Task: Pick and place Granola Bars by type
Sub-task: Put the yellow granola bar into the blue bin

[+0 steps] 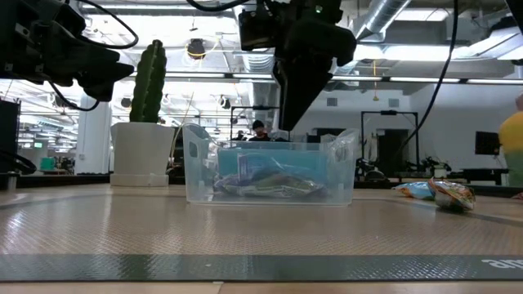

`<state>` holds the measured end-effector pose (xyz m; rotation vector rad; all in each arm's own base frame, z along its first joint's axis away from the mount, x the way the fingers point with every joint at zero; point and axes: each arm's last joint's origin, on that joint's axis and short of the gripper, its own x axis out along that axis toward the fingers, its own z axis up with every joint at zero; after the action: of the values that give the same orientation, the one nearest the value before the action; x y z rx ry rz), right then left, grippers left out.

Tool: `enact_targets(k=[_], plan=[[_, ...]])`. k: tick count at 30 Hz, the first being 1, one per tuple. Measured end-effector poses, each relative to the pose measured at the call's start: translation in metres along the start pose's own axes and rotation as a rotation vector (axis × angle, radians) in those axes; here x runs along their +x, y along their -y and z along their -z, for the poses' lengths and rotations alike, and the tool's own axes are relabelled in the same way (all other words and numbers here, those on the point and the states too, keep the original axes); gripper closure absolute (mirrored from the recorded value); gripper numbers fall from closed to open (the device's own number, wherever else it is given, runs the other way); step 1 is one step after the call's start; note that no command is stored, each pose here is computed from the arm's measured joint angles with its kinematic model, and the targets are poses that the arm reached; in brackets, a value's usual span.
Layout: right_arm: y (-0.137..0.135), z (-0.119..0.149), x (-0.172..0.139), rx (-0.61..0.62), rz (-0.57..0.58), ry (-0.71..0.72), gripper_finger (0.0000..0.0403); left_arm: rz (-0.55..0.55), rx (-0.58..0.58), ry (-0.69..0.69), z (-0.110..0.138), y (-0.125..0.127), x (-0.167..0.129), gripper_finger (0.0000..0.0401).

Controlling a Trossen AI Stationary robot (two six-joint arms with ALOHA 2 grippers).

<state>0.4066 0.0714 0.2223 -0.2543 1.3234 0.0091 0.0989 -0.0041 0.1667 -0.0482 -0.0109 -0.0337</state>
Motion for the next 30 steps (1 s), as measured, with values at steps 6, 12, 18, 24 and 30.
enact_targets(k=[6, 12, 18, 24, 30], plan=[[-0.001, 0.003, -0.004, -0.007, -0.001, -0.021, 0.0232, 0.000, 0.000, 0.000, 0.000, 0.000, 0.000, 0.0233], [-0.005, 0.020, -0.031, -0.024, -0.002, -0.061, 0.0215, 0.000, 0.000, 0.001, 0.000, 0.000, 0.000, 0.0233], [-0.017, 0.064, -0.047, -0.028, -0.011, -0.089, 0.0216, 0.000, 0.000, 0.000, 0.000, 0.000, 0.000, 0.0233], [-0.030, 0.120, -0.037, -0.098, -0.008, -0.181, 0.0215, 0.000, -0.001, 0.001, 0.000, 0.000, 0.000, 0.0233], [-0.057, 0.150, -0.014, -0.328, -0.035, -0.127, 0.0203, 0.000, -0.001, 0.000, 0.000, 0.000, 0.000, 0.0233]])
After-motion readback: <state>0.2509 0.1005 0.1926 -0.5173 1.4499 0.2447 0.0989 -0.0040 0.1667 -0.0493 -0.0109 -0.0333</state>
